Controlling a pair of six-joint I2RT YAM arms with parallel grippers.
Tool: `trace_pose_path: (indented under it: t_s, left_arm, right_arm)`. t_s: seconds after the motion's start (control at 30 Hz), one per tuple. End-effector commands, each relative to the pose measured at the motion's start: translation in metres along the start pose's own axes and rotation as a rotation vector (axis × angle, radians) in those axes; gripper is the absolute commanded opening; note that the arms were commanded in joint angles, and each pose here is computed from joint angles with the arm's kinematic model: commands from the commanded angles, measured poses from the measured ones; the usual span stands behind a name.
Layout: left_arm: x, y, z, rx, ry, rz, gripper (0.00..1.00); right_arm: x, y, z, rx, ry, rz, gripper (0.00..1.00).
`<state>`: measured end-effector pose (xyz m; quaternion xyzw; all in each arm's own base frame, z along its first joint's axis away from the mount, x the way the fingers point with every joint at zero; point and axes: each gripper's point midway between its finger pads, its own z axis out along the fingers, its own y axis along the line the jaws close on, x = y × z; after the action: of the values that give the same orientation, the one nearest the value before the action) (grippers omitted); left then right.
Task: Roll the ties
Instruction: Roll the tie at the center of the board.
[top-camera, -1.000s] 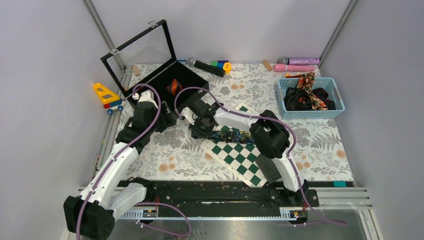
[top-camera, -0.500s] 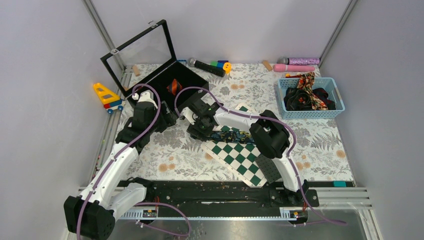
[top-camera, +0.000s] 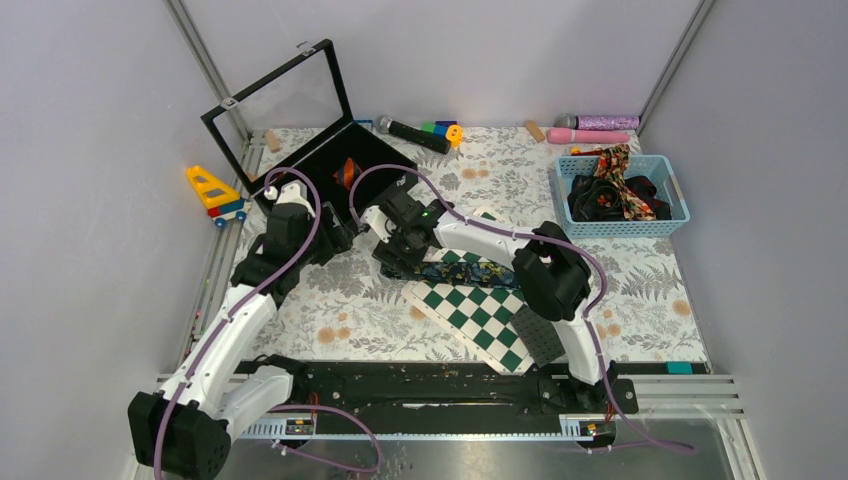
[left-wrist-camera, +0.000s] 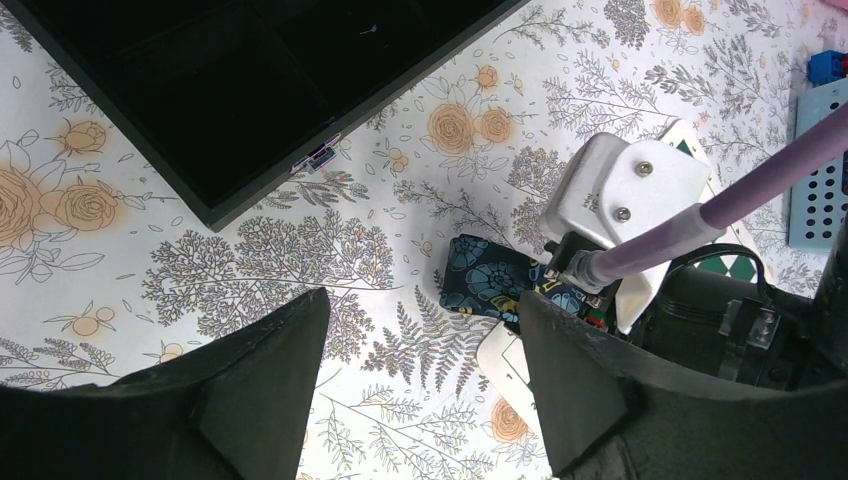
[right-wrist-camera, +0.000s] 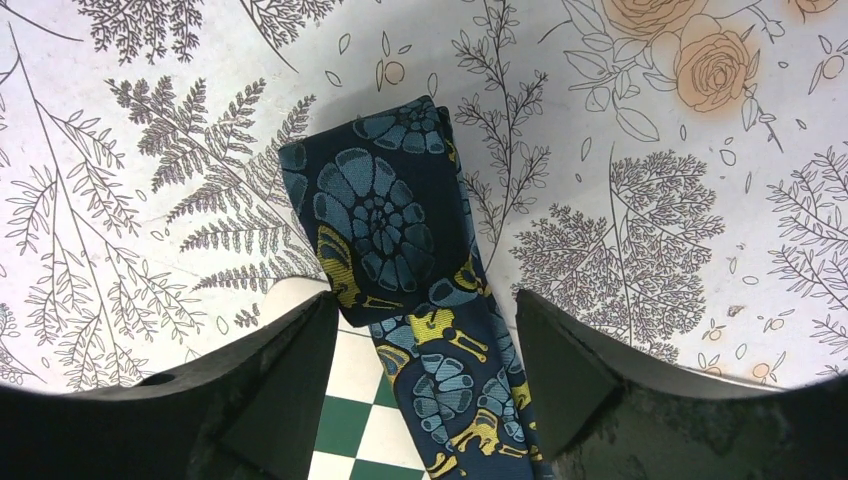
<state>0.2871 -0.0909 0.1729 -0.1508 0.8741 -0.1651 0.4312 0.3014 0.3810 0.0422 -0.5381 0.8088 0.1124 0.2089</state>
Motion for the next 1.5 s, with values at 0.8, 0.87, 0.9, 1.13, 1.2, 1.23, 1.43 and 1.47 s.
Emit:
trace_pose_path:
  t_s: [0.8,0.87,0.9,1.13,1.2,1.23,1.43,1.47]
  left_arm:
    - [-0.004,-0.005,0.006,0.041,-0.018,-0.023,0.71]
    - [-0.003,-0.005,0.006,0.041,-0.016,-0.024,0.71]
    - [-0.003,-0.005,0.006,0.042,-0.014,-0.025,0.71]
    - [-0.003,-0.006,0.007,0.045,-0.01,-0.027,0.71]
    - [-0.003,-0.006,0.007,0.045,-0.01,-0.026,0.71]
    - [-0.002,-0.006,0.007,0.046,-0.01,-0.025,0.71]
    - [-0.003,-0.005,0.007,0.047,-0.012,-0.028,0.71]
    - [-0.003,-0.005,0.007,0.047,-0.012,-0.029,0.71]
  right_arm:
    - [0.019,0.012,0.018,-0.042,0.063,0.023,0.61]
    - [0.018,0.013,0.018,-0.043,0.061,0.023,0.56]
    - [0.019,0.013,0.018,-0.044,0.063,0.025,0.53]
    - [0.018,0.013,0.017,-0.043,0.06,0.029,0.39]
    - [0.018,0.013,0.017,-0.044,0.059,0.03,0.38]
    - [0.017,0.013,0.016,-0.044,0.057,0.031,0.38]
    - [0.011,0.017,0.006,-0.061,0.03,0.036,0.55]
    - [0.008,0.018,0.002,-0.065,0.018,0.037,0.59]
